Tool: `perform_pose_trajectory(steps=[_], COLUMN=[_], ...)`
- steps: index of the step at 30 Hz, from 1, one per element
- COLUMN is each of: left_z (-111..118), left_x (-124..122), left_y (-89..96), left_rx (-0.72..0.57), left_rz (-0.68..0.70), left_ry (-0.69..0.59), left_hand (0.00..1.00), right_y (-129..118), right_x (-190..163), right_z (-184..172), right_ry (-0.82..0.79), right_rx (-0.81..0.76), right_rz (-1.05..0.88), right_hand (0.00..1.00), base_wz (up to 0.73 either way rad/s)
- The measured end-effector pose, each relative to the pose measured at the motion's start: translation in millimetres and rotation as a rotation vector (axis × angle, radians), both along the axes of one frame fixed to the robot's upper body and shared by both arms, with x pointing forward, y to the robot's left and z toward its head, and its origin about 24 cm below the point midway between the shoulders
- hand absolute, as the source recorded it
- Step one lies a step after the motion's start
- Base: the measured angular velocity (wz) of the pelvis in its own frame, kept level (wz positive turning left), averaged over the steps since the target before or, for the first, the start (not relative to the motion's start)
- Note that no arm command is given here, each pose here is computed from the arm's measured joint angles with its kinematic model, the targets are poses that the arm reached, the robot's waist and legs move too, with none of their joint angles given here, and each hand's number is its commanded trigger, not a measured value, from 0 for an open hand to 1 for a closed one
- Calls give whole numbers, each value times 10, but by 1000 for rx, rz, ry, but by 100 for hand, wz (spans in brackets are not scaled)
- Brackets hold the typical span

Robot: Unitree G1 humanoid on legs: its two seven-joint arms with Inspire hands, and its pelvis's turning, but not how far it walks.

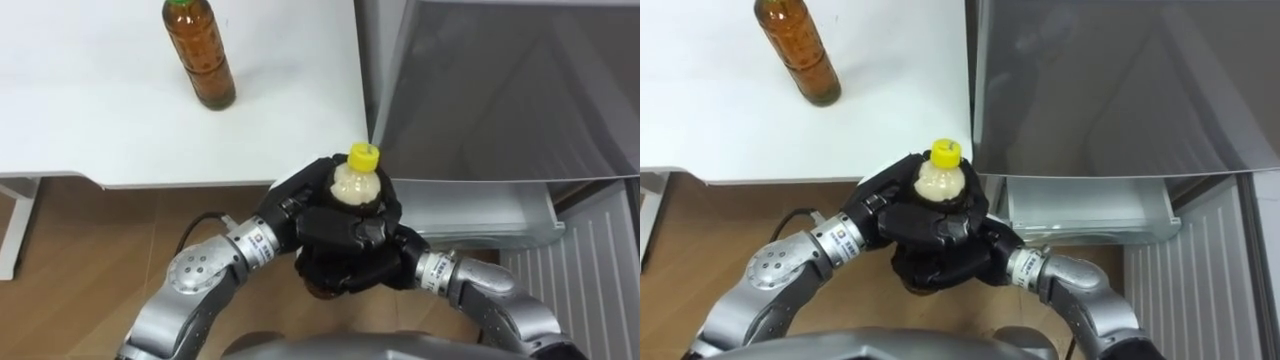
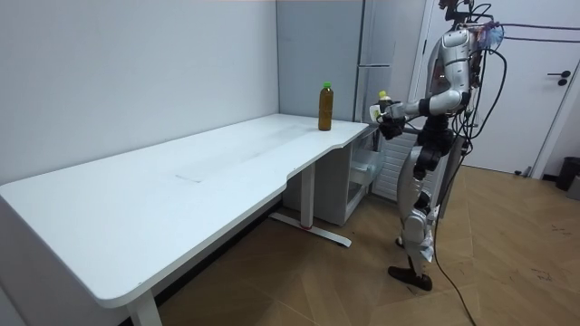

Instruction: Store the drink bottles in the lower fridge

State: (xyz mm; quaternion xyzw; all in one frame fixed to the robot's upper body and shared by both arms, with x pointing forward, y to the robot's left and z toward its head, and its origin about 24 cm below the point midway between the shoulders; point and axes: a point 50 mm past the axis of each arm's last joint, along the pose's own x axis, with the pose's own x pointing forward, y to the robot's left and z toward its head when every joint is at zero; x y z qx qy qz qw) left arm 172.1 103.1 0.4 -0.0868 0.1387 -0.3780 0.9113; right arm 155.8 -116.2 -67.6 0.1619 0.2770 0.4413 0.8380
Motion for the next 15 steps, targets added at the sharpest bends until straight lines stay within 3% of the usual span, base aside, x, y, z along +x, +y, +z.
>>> perform_pose_trajectory(steps=[15], left_z=[155], left_x=[174], left_y=[91], left_rx=[47], left_rz=[44], left_ry=[-113], left_hand=[0], right_y=[152], right_x=[-38], right_z=[50], right_ry=[38], right_rx=[172], right_rz=[13], right_hand=[100], base_wz=[0])
